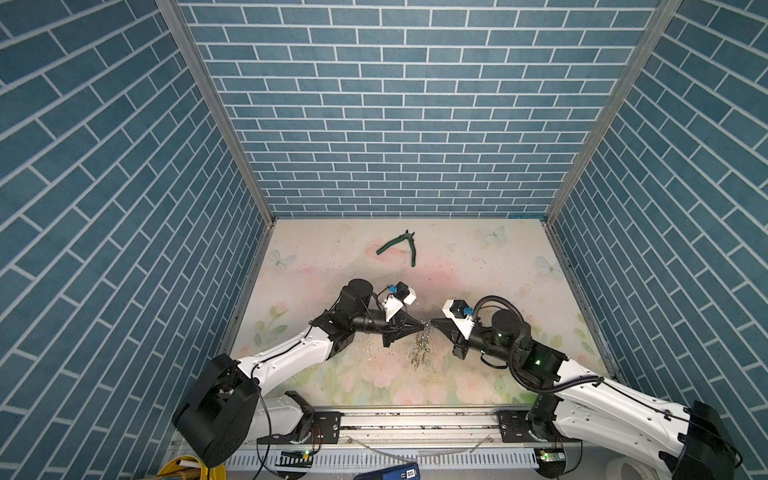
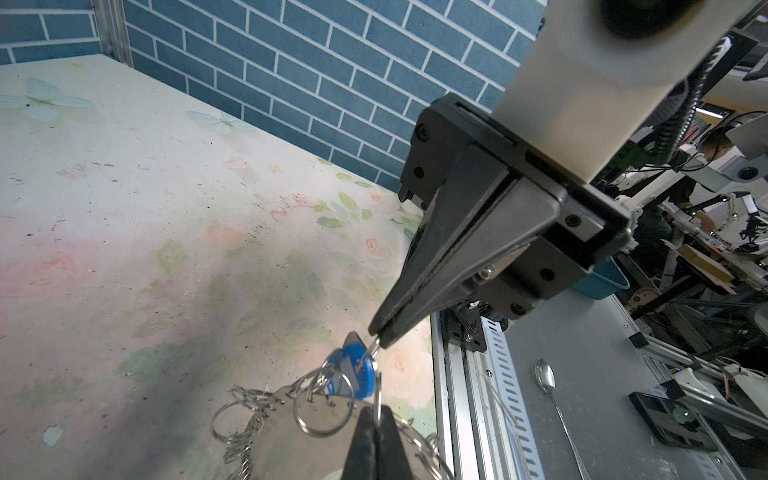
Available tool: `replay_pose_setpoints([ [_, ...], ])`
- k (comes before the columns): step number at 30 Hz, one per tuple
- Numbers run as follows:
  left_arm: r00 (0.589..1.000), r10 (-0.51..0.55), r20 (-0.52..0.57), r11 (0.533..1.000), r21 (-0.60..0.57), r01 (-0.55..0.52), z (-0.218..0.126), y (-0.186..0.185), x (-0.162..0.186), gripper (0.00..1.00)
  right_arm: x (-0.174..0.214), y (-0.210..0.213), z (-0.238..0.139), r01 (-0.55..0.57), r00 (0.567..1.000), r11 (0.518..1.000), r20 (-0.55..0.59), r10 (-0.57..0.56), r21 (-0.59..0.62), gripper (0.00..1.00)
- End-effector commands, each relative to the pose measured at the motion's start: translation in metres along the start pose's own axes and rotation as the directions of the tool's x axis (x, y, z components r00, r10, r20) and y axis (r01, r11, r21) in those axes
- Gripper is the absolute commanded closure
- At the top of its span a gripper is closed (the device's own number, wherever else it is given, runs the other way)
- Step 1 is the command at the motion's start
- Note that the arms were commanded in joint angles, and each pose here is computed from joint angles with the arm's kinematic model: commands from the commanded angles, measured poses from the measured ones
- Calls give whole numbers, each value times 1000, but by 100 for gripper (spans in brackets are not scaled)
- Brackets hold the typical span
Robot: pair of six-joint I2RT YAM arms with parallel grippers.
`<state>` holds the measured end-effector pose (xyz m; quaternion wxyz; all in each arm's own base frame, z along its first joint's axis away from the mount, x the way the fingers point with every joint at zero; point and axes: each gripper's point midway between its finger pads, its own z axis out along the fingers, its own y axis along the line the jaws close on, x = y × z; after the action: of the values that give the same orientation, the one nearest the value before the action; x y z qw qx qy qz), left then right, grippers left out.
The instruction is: Put the keys on the keyring
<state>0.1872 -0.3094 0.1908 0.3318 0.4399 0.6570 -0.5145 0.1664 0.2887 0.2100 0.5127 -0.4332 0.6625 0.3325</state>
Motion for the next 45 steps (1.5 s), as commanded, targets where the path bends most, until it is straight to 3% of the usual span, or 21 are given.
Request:
replay_pose_setpoints([
  [1, 1000, 2, 18, 1000, 3, -2, 0, 2, -9, 100, -1, 5, 3, 33, 999, 999, 22, -33, -16, 100],
  [45, 1000, 7, 21, 999, -48, -6, -3, 14, -7, 100, 2, 14, 10, 51, 999, 998, -15, -51, -31, 100],
])
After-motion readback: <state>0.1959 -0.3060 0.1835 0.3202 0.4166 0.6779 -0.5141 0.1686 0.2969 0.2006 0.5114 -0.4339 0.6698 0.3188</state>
